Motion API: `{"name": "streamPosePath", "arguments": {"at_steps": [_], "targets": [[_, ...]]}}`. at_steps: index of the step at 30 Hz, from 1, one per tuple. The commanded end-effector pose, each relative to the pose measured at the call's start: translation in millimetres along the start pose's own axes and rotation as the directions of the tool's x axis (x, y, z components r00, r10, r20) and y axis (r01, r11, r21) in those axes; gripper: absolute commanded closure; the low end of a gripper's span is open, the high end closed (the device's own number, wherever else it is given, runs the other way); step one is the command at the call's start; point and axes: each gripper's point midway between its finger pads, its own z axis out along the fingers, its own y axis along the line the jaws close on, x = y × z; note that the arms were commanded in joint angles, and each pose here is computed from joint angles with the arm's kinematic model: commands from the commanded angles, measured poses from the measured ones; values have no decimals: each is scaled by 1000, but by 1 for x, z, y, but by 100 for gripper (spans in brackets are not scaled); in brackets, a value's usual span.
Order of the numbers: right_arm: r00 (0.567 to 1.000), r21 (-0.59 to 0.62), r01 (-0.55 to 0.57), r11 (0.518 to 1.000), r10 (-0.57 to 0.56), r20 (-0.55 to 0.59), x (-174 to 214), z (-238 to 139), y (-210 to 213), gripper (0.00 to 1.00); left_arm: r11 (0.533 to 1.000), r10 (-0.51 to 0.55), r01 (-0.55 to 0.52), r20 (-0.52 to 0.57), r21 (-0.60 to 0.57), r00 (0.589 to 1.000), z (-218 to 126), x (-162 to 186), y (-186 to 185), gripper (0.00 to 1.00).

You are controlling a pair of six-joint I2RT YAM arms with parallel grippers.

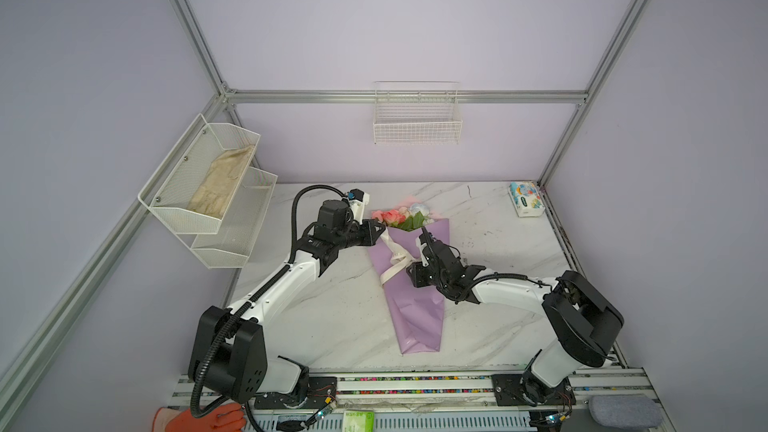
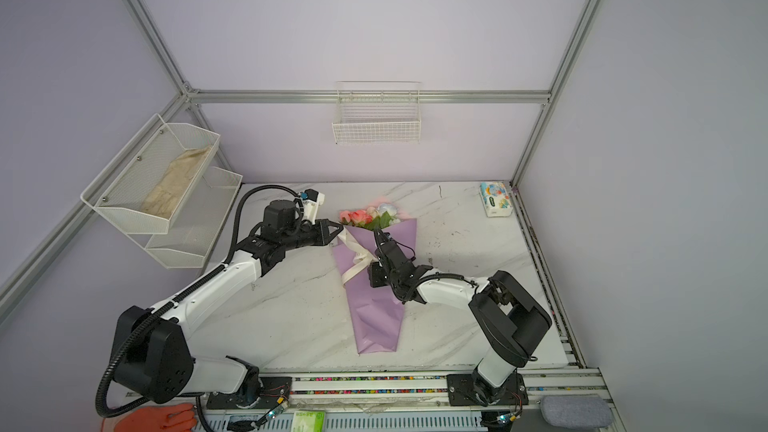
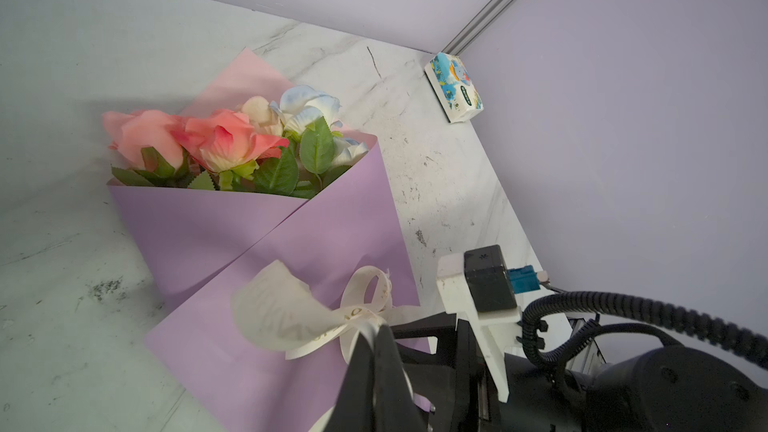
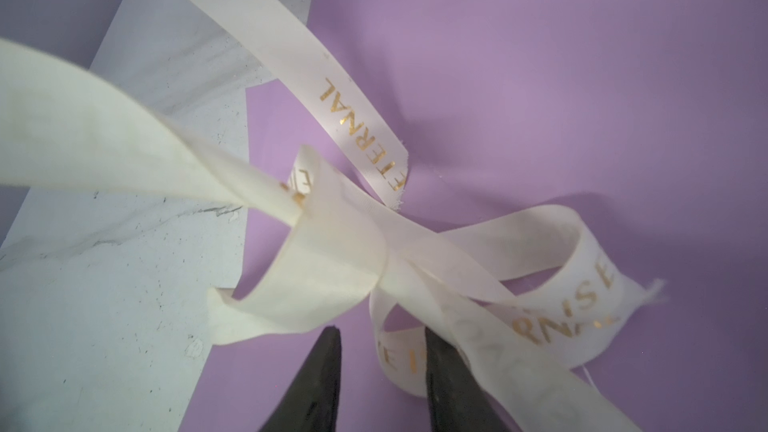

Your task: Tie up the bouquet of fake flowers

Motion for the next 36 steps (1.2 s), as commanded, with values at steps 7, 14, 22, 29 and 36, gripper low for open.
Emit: {"name": "streamPosePath", "arguments": {"at_steps": [7,14,22,29,36], "targets": [[999,26,51,998,-51,4,-7,19,-1,64,997,32,-38,87,65,996,-9,-40,-25,100],[995,18,78,997,-76,-64,7,24,-2,78,999,23,-26,78,46,997,-7,-34,-18,100],[998,-48,41,998,-43,-54,-5,-32,15,100,999,-16,19,54,-43,998,-11,-16,5,100],[981,-222,-83,972,41,-189,19,-95,43,100,996,-52,55,45,-63,998,-17,2,14,100],[975,-119,-114,986,89,-202,14,-129,30,100,992,-75,78,35,-95,997,-19,13,23,100]]}}
